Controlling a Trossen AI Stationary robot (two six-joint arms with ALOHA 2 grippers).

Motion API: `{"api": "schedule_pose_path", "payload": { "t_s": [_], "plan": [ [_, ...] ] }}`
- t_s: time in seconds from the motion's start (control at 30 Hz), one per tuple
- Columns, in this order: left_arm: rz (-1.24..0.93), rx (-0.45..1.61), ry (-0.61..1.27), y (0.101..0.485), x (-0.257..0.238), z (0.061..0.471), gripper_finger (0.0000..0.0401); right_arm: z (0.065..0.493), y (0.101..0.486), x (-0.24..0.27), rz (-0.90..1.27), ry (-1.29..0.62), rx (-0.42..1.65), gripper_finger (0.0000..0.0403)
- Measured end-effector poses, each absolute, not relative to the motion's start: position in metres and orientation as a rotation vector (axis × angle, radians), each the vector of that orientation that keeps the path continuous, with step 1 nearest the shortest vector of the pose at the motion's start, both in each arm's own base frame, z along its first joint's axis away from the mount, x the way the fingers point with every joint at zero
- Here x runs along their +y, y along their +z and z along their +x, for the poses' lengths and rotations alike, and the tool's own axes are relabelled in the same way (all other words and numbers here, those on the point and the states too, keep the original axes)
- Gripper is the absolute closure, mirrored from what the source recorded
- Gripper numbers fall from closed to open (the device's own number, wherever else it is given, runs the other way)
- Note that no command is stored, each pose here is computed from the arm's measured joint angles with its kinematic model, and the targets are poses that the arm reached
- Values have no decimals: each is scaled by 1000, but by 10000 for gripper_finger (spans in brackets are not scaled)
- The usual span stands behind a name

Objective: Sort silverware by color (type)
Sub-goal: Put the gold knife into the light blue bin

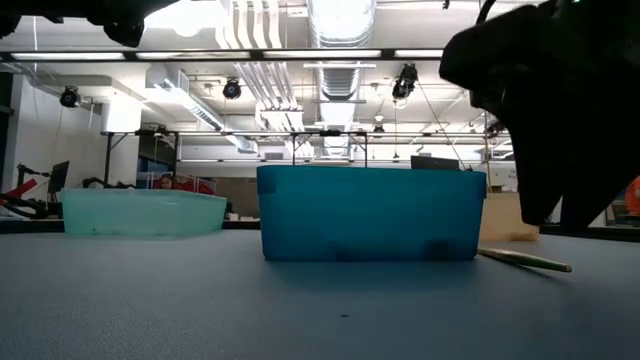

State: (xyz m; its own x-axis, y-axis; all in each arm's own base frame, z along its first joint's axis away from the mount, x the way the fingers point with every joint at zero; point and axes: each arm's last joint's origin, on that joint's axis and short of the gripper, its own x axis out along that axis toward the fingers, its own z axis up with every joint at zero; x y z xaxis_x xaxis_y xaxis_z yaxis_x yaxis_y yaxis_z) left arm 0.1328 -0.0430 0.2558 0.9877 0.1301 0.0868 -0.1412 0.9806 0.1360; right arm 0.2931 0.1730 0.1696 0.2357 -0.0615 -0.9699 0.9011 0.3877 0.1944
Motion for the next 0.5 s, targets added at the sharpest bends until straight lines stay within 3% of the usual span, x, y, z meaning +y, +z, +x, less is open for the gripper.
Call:
{"api": "schedule_pose_path", "payload": {
  "t_s": [0.5],
  "plan": [
    [141, -77, 136, 256, -43, 133, 401, 300, 159, 167, 896, -871, 1084, 240]
  ]
}}
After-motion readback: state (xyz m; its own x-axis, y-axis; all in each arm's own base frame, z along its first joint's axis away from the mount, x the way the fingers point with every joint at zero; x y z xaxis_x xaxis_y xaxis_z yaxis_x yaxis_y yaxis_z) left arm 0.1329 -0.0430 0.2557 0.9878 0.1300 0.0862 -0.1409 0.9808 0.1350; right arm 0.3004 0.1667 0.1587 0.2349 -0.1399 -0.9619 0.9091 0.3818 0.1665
